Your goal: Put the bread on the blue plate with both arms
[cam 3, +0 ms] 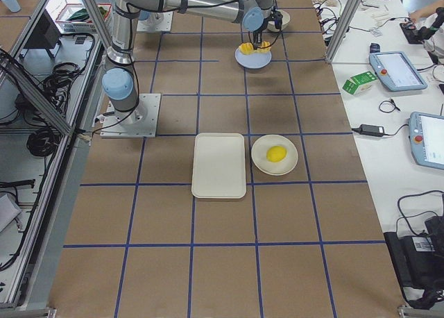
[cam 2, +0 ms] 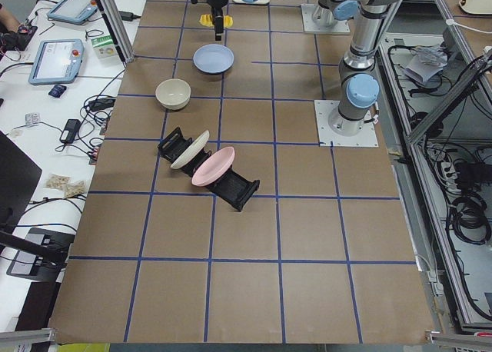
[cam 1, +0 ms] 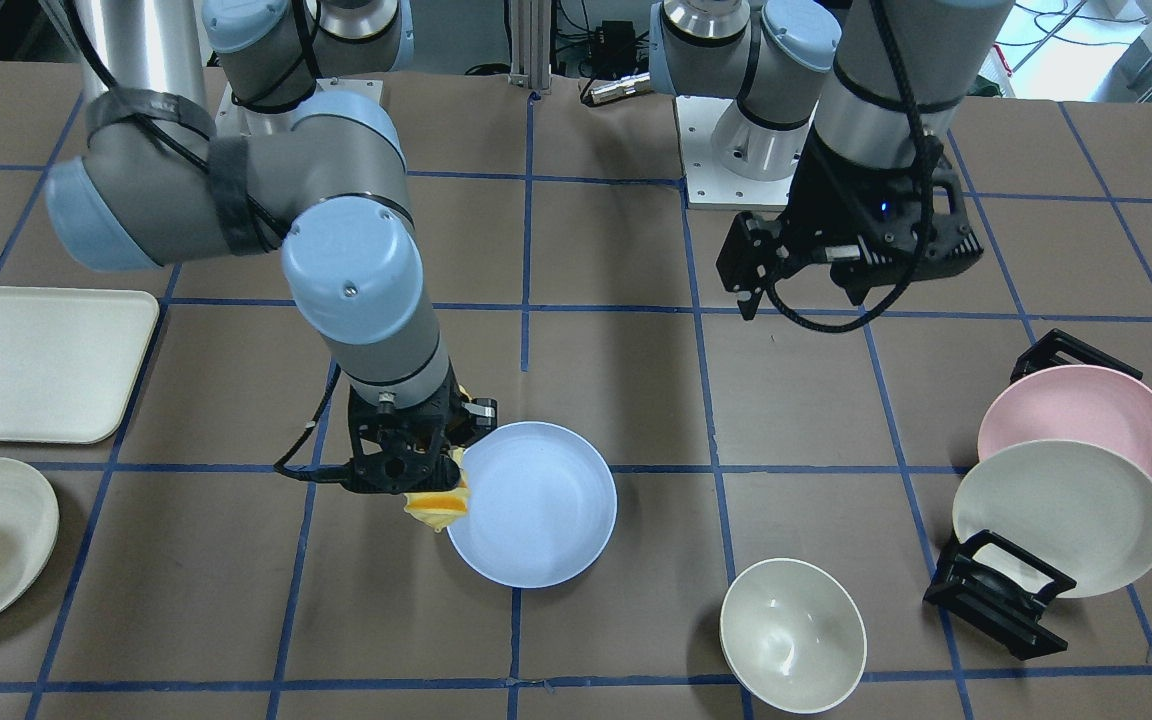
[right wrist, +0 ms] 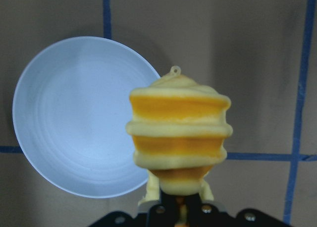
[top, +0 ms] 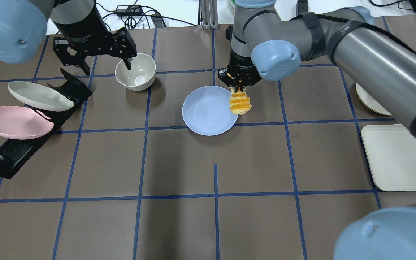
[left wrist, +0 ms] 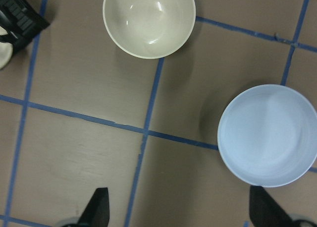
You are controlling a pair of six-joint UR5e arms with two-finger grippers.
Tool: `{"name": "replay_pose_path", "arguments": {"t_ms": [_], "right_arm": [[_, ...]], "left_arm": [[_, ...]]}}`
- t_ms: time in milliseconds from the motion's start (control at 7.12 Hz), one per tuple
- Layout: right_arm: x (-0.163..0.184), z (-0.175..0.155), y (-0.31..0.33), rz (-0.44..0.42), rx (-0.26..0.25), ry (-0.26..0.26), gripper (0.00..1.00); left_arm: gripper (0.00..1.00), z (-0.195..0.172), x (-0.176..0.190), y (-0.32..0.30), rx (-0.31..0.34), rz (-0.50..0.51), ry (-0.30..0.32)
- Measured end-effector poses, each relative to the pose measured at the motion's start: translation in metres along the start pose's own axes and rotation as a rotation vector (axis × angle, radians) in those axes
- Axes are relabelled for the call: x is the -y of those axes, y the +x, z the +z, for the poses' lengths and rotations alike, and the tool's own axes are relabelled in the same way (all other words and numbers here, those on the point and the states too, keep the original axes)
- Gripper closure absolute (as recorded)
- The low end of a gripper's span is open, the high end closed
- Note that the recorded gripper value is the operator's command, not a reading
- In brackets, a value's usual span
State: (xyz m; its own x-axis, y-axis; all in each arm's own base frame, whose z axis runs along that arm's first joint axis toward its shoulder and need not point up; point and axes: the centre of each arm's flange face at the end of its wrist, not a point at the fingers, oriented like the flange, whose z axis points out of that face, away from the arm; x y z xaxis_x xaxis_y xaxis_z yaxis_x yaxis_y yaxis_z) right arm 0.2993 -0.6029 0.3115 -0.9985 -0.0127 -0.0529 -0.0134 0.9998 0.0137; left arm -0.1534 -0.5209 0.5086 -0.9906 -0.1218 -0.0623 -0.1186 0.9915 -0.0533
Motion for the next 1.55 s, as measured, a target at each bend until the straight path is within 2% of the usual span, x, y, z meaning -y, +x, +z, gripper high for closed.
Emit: {"name": "replay_pose_path", "arguments": {"t_ms": [421,843,983,1124,1405,1545], "right_arm": [[0.004,0.052,-0.047,0.003,-0.001,-0.003,1.00],[0.001,0.087,-0.068,-0.013,-0.005,-0.016,0.99],[0.001,0.094,-0.071,-0.017,-0.007,-0.024,0.80],[0.000,0.098,-0.072,-0.019,-0.009,-0.029,0.37],[0.000,0.101,-0.072,-0.021,-0.010,-0.031,0.03],[0.000,0.101,-0.072,-0.023,-0.010,-0.030,0.00]], "left_arm": [[0.00,-0.010,-0.016,-0.001,0.003,0.030,-0.019],[0.00,-0.002,-0.010,0.003,-0.056,0.099,0.019],[0.00,-0.001,-0.011,0.003,-0.062,0.113,0.024],[0.00,0.000,-0.011,0.003,-0.064,0.115,0.025],[0.00,0.002,-0.011,0.003,-0.064,0.116,0.023],[0.00,0.002,-0.012,0.003,-0.063,0.115,0.022]]}}
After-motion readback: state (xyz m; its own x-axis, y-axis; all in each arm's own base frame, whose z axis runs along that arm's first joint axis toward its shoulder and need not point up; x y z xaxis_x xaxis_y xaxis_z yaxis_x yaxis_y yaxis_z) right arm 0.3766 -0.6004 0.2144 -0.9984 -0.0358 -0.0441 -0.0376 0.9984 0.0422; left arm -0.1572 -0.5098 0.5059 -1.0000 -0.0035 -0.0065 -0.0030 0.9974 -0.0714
